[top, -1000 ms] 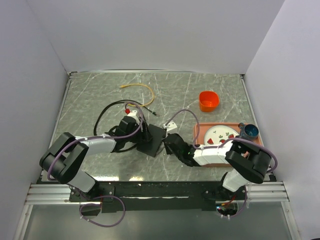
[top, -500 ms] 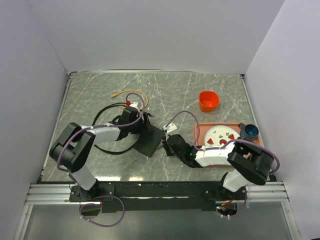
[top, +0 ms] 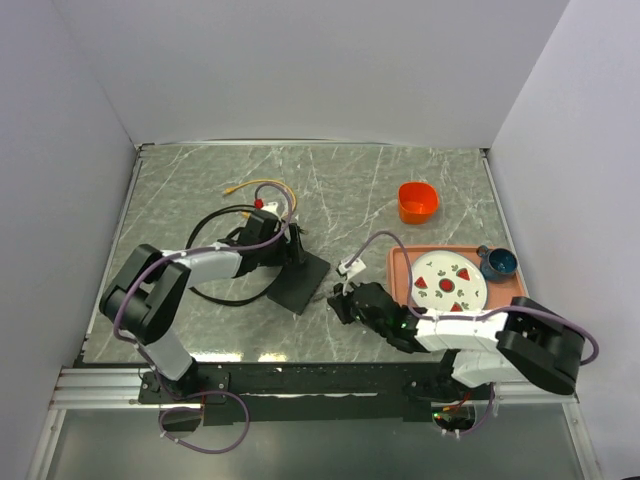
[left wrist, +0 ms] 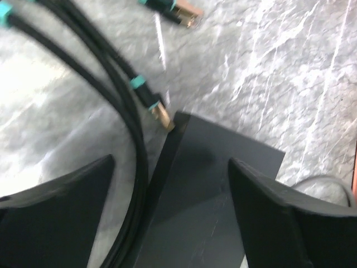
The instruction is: Insert the plug into the switch port
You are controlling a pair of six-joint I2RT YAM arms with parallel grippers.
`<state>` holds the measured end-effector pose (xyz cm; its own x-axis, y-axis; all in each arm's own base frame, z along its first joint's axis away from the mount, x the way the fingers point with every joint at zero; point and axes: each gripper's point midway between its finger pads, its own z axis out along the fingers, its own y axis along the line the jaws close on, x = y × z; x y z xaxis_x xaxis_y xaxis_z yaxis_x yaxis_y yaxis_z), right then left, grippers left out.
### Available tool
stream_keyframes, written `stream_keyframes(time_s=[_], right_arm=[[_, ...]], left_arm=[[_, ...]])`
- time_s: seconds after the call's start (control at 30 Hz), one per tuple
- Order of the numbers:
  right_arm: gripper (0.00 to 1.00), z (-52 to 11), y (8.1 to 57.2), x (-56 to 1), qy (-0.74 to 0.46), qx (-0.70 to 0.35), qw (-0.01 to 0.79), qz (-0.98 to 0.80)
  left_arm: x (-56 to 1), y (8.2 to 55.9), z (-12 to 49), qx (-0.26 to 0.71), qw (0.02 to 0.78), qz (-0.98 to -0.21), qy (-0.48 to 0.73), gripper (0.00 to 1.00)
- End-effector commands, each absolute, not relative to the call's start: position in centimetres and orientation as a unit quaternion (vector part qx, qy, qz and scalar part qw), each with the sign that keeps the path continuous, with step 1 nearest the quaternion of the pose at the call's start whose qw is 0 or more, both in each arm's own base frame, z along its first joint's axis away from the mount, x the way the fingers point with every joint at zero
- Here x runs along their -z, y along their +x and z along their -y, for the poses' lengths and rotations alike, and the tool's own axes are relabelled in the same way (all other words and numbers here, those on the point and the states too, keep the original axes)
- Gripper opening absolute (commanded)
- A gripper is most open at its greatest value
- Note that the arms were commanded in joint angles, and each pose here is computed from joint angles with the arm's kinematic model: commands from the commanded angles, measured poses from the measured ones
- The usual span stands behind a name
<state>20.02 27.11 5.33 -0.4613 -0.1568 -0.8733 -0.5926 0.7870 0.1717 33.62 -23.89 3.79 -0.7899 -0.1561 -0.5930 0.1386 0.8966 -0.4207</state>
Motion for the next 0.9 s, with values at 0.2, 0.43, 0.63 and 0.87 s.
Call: stream_keyframes(time_s=[0.2,0.43,0.63,0.87], right_arm=[[0.0,-29.9,17.3,-5.6,-0.284,-0.271,0.452,-0.801],[0.0,-30.3,16.5,-3.0,-0.307,-0.248,0.427,-0.814],[0.0,-31.5,17.5,-2.3,-0.317,-0.233,0.436,-0.81],[0.0,-31.8,18.4,-3.1,-0.305,-0.229,0.457,-0.803]], left_arm=[[-1.8,28.9,20.2,0.177,0.27,-0.946,-0.031,1.0],[-1.3,27.7,21.0,0.209,0.257,-0.943,-0.022,0.99],[-0.3,27.1,21.4,0.214,0.241,-0.947,-0.006,0.97],[0.2,27.1,22.2,0.231,0.239,-0.943,0.013,0.9]])
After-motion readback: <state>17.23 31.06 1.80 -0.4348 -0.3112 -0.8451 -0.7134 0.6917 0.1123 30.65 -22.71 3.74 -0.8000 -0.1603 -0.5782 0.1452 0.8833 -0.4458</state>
